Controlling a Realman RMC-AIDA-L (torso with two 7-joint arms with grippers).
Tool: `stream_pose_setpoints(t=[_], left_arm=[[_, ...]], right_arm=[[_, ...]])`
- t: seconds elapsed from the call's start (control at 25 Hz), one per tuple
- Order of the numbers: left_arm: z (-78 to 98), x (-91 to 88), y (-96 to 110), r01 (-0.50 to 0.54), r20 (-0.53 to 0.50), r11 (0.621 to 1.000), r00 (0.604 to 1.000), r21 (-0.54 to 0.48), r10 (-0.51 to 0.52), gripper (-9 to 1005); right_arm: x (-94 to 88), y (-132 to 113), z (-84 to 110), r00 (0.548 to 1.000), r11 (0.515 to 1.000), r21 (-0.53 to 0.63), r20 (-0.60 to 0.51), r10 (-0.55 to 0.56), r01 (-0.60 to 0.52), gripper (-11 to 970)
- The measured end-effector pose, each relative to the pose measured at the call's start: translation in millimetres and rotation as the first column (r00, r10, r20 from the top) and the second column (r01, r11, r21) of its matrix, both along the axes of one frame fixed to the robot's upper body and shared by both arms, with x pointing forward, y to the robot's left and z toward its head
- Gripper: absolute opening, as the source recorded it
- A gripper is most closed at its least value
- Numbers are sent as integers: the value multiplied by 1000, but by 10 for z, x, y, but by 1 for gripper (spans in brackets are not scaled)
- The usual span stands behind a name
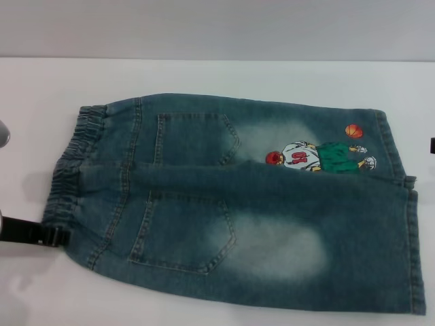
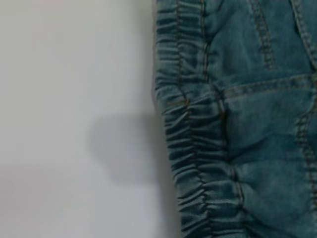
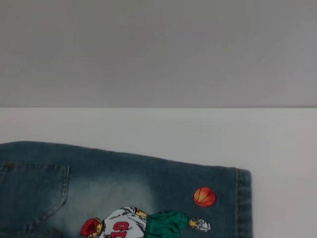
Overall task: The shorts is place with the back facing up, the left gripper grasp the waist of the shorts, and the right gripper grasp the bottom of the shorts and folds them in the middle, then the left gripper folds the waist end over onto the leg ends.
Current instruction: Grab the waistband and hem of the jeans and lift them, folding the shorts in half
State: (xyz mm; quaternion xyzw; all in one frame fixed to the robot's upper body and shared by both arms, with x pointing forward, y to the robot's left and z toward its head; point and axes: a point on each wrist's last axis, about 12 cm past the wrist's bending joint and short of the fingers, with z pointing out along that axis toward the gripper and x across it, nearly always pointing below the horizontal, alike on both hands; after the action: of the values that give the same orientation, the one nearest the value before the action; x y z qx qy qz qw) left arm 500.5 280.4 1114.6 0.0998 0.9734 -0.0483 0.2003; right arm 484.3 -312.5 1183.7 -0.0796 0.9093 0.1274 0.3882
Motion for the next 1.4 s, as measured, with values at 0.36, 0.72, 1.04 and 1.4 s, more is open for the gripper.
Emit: stream_pose_setpoints(t=[0.36, 0.72, 1.04, 1.4], left_arm=[[78, -16, -40, 14, 26, 1000, 1000, -7, -14, 215], [66, -29, -56, 16, 17, 1000, 1000, -9, -15, 5], [171, -38, -80, 15, 47, 1000, 999, -15, -14, 0], [192, -7, -83, -11, 50, 1000, 999, -21, 12, 62]], right_arm=[[-60, -24, -20, 1000, 1000, -3, -7, 0, 0, 611], [-77, -32, -24, 1000, 1000, -4, -9, 1, -1, 611], [-74, -45, -33, 1000, 1000, -9, -9, 2, -2, 611], [-66, -48, -38, 1000, 1000, -16, -8, 9, -9, 611]])
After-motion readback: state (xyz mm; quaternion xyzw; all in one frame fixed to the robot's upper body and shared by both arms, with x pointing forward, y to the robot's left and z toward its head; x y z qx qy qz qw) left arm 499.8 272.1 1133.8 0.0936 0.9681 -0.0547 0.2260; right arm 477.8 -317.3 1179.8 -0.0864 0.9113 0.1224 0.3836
